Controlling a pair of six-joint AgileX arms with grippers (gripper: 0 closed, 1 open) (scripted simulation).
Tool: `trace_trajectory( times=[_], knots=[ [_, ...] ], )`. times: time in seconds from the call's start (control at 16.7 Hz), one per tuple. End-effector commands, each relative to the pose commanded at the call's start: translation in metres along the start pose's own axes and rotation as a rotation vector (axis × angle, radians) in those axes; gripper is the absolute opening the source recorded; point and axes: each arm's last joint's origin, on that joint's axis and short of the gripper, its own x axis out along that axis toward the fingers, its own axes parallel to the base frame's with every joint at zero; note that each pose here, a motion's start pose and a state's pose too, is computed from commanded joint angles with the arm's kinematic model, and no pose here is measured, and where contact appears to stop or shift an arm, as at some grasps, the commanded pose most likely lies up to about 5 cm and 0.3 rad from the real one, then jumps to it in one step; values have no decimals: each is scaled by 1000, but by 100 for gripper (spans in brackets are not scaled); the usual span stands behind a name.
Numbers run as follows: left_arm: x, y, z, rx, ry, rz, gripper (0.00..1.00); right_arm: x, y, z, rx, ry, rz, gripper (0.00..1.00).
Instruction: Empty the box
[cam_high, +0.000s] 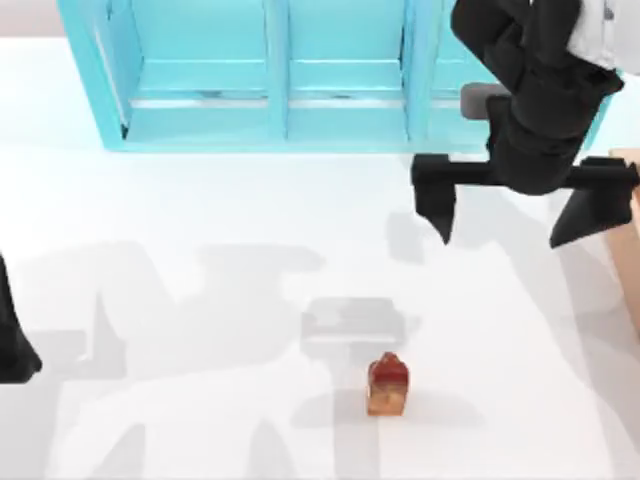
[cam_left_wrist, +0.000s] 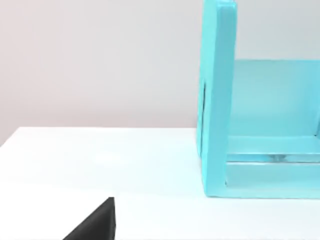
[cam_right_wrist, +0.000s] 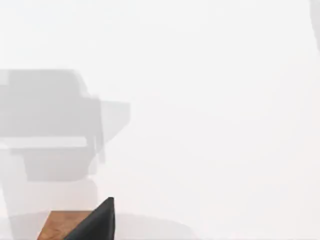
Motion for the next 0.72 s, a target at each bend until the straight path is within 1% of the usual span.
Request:
trace_trajectory(
  times=[0.18,0.3,0.42,0.54,0.6,0.72],
  knots=[
    [0,0,0,0,0,0,100,-18,-86,40,-4,-33,5,100],
    [0,0,0,0,0,0,100,-28,-149,53,-13,-50,-3,100],
    [0,0,0,0,0,0,100,-36,-208,55,-22,-51,-16,100],
    [0,0,0,0,0,0,100,-40,-257,49,-27,-35,-26,100],
    [0,0,0,0,0,0,100,-40,-276,44,-28,-23,-29,100],
    [0,0,0,0,0,0,100,-39,-301,37,-30,3,-28,100]
  ],
)
